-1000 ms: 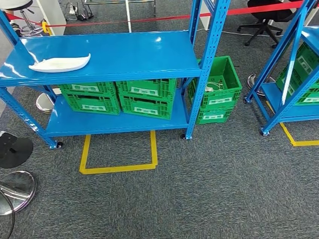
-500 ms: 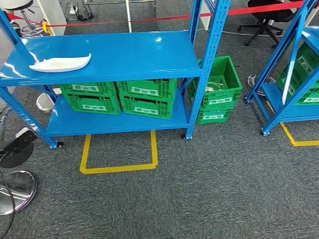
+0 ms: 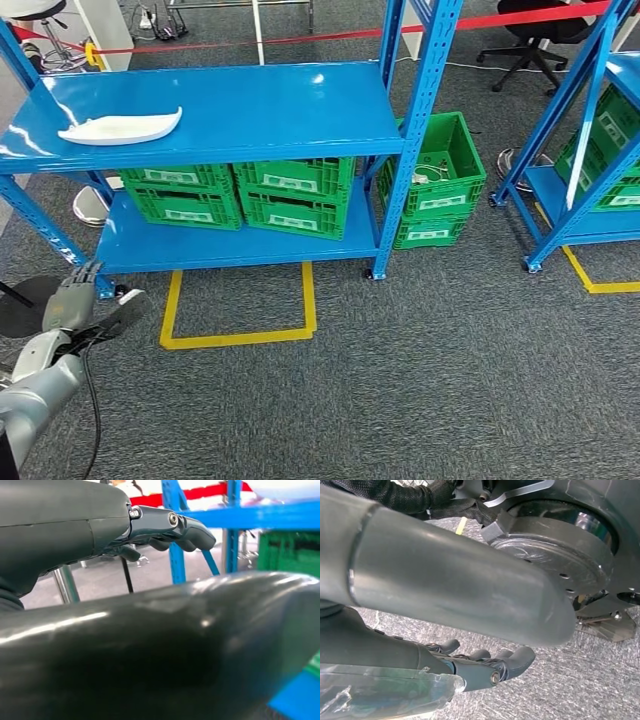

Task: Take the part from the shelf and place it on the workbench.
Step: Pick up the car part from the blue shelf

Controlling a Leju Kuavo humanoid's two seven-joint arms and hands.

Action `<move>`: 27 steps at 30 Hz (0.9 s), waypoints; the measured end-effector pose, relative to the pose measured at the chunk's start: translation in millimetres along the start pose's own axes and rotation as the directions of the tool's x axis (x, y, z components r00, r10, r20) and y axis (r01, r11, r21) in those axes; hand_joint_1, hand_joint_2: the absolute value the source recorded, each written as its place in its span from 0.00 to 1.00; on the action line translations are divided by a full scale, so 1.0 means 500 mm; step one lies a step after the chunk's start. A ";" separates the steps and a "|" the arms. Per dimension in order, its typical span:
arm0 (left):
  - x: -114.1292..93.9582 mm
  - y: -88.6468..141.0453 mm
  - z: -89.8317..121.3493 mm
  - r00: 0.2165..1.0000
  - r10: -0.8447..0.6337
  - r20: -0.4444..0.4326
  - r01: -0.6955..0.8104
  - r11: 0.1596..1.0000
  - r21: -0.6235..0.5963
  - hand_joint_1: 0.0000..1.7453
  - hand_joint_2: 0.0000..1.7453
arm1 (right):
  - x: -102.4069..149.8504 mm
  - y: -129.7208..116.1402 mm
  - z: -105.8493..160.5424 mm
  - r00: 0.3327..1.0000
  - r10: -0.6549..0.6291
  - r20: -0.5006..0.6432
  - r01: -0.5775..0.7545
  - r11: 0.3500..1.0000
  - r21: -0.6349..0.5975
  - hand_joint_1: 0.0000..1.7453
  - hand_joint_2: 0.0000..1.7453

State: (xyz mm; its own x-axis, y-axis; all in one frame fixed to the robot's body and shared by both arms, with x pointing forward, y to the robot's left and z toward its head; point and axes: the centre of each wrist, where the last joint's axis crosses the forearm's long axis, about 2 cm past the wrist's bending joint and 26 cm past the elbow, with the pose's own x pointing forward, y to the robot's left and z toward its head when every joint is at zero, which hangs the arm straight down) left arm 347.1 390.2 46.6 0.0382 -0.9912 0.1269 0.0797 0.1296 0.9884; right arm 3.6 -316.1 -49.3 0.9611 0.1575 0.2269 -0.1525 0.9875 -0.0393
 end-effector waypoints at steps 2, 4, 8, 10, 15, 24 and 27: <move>0.004 -0.009 0.006 1.000 -0.002 0.002 0.002 1.000 -0.012 0.00 0.00 | 0.000 0.000 0.000 1.000 0.000 0.000 0.000 1.000 0.000 0.00 0.00; 0.008 -0.013 0.009 1.000 -0.013 0.011 0.013 1.000 -0.021 0.00 0.00 | 0.000 0.000 0.000 1.000 0.002 0.001 -0.002 1.000 0.001 0.00 0.00; -0.035 -0.020 0.026 0.990 -0.118 0.080 0.128 0.983 -0.135 0.00 0.00 | 0.003 0.001 -0.001 1.000 0.015 0.009 -0.015 0.999 0.032 0.00 0.00; -0.092 -0.046 0.073 0.975 -0.202 0.094 0.222 0.914 -0.341 0.00 0.00 | 0.004 0.001 -0.002 1.000 0.026 0.015 -0.027 0.998 0.061 0.00 0.00; 0.056 -0.052 0.181 0.953 0.234 0.192 -0.091 0.826 -0.556 0.00 0.00 | -0.004 -0.007 -0.009 0.998 0.064 0.018 -0.066 0.991 0.114 0.00 0.00; 0.103 0.123 0.227 0.352 0.757 0.551 -0.620 0.630 -0.468 0.00 0.00 | -0.004 -0.027 -0.020 0.994 0.096 0.047 -0.101 0.990 0.100 0.00 0.00; 0.099 0.149 0.236 0.348 0.723 0.597 -0.670 0.637 -0.381 0.00 0.00 | -0.005 -0.030 -0.022 0.994 0.096 0.050 -0.100 0.991 0.092 0.00 0.00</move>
State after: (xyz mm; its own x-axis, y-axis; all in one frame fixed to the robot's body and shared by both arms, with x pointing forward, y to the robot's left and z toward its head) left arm 237.1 347.4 136.5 -0.5235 -0.2678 0.8089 0.4046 0.7573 0.5126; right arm 5.9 -331.3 -59.9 0.9293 0.2517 0.2702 -0.2688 0.9628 0.0275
